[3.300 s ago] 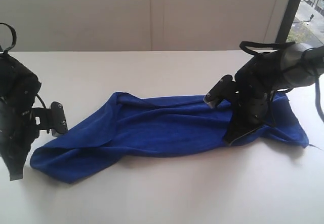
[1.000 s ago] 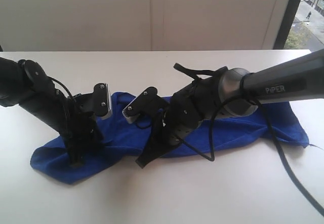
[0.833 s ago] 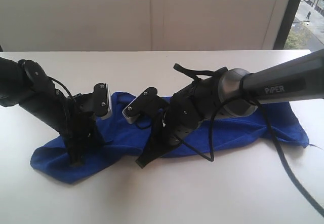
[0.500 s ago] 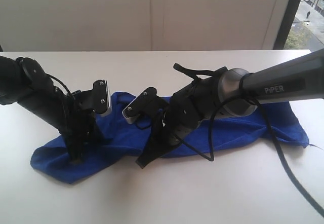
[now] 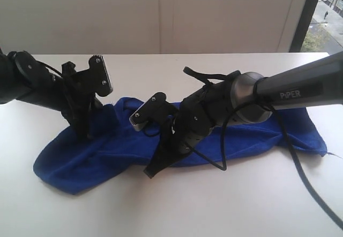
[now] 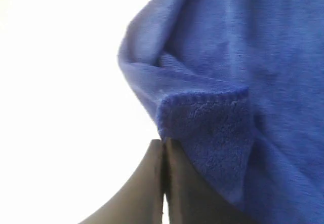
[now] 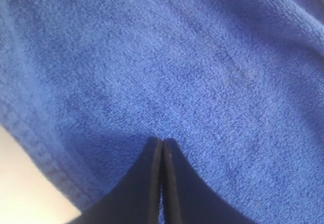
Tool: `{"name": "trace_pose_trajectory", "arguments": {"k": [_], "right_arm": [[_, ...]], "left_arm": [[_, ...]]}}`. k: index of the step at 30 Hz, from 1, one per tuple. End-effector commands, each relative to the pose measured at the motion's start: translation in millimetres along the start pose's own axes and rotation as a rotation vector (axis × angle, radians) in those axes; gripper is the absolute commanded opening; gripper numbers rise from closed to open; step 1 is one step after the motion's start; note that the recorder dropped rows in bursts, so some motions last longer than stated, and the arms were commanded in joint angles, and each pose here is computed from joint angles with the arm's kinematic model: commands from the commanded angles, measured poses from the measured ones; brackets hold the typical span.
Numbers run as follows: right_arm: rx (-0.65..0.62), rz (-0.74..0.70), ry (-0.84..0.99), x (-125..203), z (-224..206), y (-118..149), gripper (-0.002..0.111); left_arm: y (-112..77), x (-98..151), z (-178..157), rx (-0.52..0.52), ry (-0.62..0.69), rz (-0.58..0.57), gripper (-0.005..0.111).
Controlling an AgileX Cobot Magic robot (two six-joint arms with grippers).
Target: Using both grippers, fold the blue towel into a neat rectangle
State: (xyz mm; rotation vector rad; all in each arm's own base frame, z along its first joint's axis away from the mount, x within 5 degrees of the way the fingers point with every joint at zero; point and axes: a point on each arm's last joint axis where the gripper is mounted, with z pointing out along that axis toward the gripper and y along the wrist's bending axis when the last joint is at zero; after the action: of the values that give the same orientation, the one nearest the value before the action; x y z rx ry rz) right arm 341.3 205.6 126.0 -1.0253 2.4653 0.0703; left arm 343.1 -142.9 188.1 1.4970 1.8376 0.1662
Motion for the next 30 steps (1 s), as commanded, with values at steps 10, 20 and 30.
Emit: {"name": "trace_pose_trajectory", "arguments": {"k": [10,20,30], "right_arm": [[-0.02,-0.013,0.085,10.1,5.6,3.2,0.0],[-0.031,-0.012,0.131,14.2,5.1,4.8,0.0],[-0.045,-0.013,0.199,20.2,4.1,6.0,0.0]], "left_arm": [[28.9,51.5,34.7,-0.36,0.154,-0.173,0.0],[31.6,65.8,53.3,-0.449,0.202,-0.205,0.001],[41.9,79.3,52.3,-0.625,0.296,-0.356,0.052]]}}
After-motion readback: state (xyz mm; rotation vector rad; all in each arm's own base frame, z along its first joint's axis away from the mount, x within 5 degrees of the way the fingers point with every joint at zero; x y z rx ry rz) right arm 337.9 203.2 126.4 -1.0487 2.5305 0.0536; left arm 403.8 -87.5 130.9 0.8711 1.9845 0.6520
